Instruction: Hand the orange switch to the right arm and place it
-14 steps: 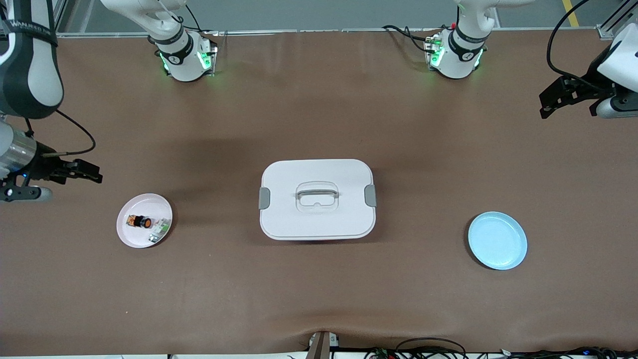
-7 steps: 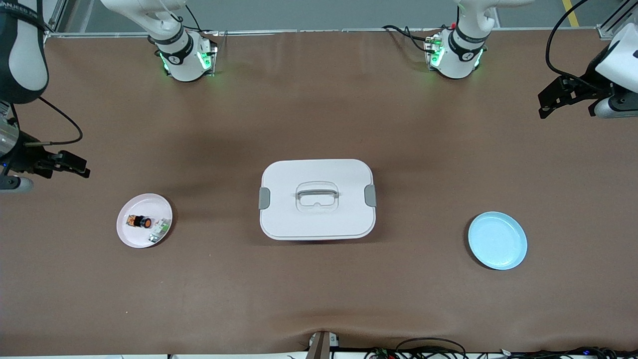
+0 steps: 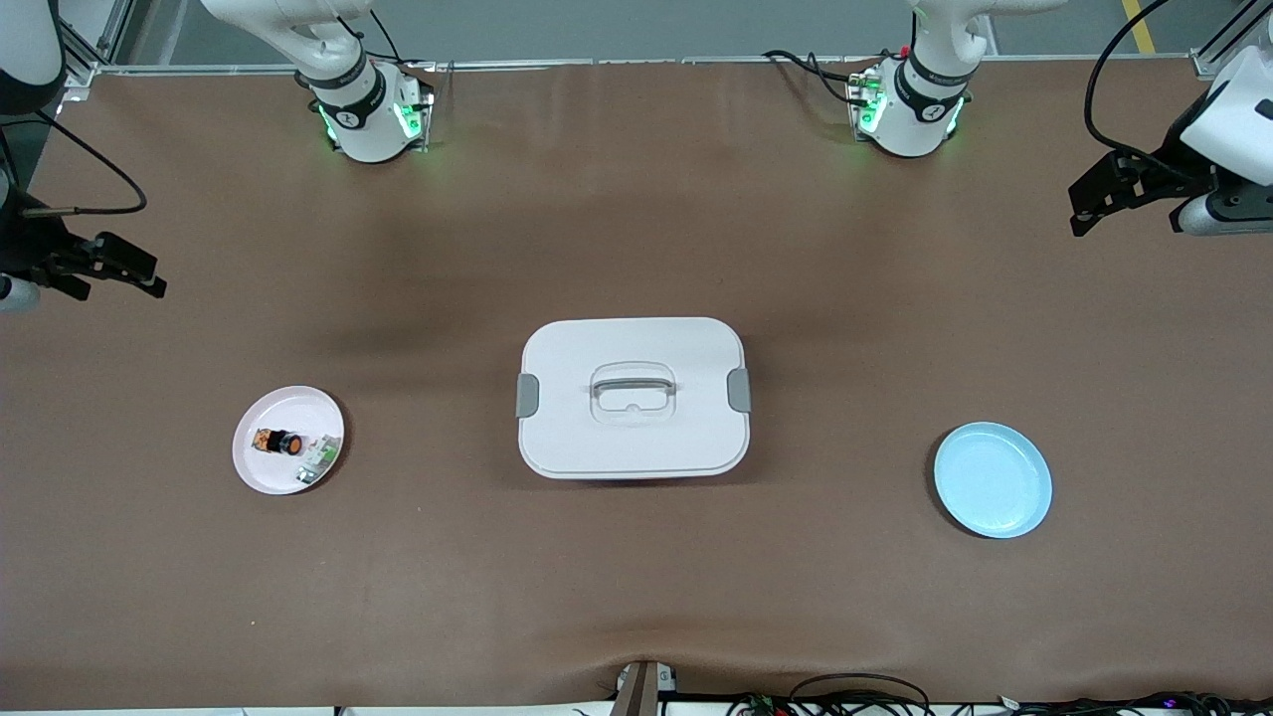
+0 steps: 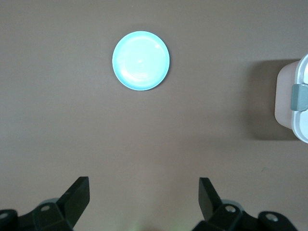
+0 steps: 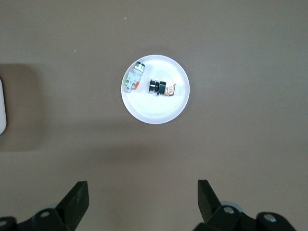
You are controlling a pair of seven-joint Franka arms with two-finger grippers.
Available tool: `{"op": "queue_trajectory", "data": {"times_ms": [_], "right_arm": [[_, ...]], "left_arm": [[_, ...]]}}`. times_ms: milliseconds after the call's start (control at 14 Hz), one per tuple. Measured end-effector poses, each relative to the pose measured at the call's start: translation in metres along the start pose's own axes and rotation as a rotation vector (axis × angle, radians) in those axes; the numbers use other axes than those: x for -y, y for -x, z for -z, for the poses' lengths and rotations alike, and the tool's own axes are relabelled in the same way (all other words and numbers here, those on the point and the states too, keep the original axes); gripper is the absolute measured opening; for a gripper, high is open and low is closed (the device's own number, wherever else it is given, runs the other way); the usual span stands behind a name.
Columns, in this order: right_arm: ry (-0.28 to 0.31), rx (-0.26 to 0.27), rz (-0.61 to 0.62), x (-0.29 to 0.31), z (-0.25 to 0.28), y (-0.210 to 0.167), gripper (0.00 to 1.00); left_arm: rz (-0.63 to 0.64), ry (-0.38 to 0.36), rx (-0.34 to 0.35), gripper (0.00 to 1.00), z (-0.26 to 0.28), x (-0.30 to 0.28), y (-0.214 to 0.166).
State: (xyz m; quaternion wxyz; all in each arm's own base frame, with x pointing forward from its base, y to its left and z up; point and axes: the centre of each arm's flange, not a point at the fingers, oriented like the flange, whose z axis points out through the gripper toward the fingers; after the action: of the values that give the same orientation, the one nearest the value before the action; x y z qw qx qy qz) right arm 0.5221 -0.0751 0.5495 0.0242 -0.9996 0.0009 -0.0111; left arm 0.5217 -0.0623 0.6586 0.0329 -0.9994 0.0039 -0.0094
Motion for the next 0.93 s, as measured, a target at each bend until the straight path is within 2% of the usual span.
{"op": "queue_trajectory", "data": {"times_ms": [214,570,926], "right_arm": [[0.008,-0.004,0.003,-0.001,0.003,0.007,1.00],[0.021,-0.061,0.004,-0.002,0.024,0.004,1.00],[0.033,-0.077,-0.010,-0.009,0.030,-0.006,1.00]], "left_arm": [[-0.001,0.000,0.002,1.00,-0.001,-0.001,0.000],[-0.003,0.000,0.002,1.00,-0.001,-0.001,0.000],[-0.006,0.000,0.002,1.00,-0.001,-0.003,0.000]]}}
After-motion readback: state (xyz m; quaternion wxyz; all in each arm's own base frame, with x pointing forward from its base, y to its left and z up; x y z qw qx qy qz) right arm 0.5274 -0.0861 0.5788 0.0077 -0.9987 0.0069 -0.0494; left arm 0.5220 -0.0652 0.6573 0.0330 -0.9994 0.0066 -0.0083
